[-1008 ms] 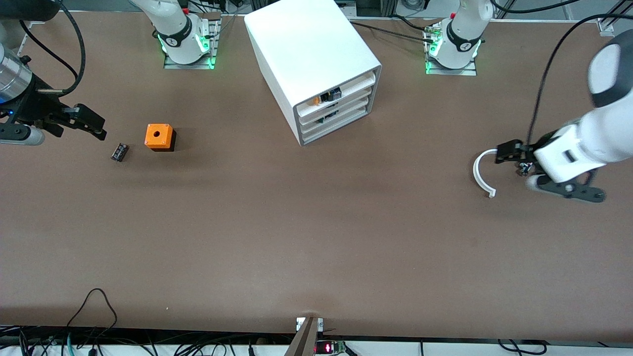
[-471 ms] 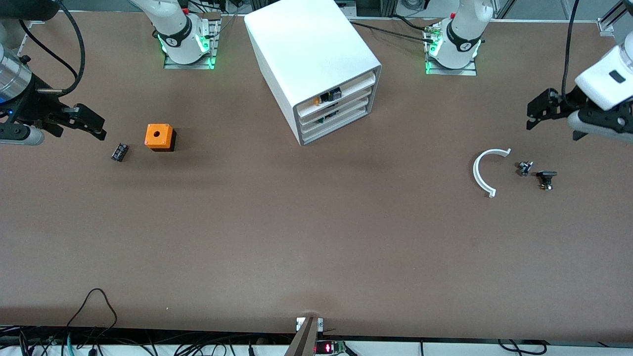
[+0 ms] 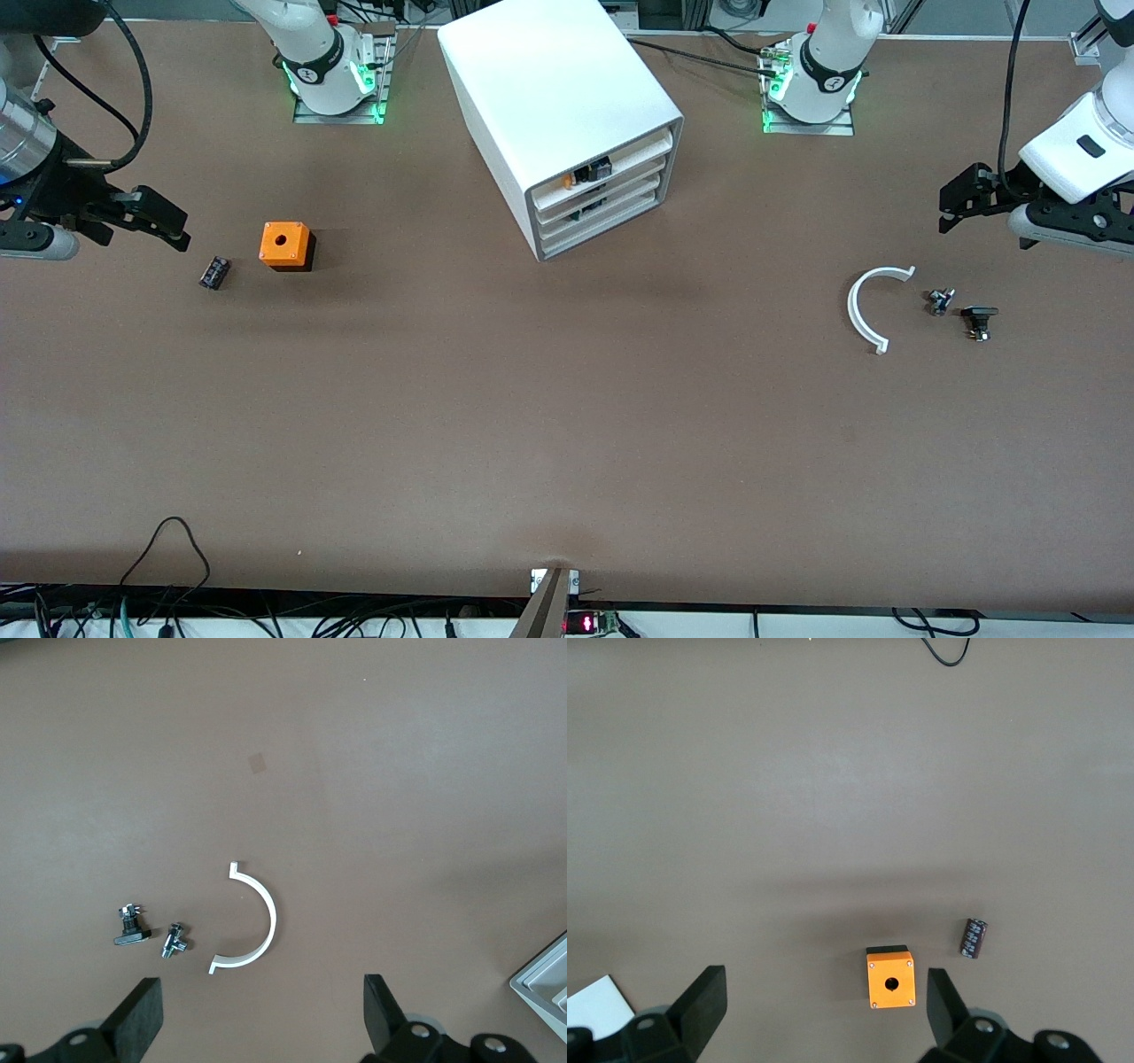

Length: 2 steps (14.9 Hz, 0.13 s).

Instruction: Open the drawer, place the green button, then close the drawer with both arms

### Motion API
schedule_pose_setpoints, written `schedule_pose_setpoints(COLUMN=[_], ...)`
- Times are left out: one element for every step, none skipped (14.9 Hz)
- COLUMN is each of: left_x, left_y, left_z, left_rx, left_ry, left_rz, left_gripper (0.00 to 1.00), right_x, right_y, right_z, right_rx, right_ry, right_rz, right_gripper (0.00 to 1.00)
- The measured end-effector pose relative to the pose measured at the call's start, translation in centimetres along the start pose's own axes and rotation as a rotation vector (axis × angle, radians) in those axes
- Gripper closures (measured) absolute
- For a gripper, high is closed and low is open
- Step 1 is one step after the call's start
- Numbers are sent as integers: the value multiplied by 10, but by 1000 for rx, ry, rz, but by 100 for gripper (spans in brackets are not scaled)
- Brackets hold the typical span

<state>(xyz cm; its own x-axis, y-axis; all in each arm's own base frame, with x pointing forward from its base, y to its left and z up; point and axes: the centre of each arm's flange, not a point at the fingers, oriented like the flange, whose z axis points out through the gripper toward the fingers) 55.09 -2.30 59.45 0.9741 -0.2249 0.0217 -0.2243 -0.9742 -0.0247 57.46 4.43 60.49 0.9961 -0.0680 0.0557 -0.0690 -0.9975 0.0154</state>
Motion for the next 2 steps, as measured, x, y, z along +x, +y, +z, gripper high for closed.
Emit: schedule_pose_setpoints(left_x=[0,-1], left_y=[0,0], left_z=[0,1], left_rx=[-1,-1], left_ry=[-3,-6], left_rz=[0,0], left_gripper=[0,0], right_x=[0,0], right_y=[0,0], right_z=[0,0], right_rx=[0,0], right_ry=[0,0], right_rz=[0,0], right_gripper=[0,0])
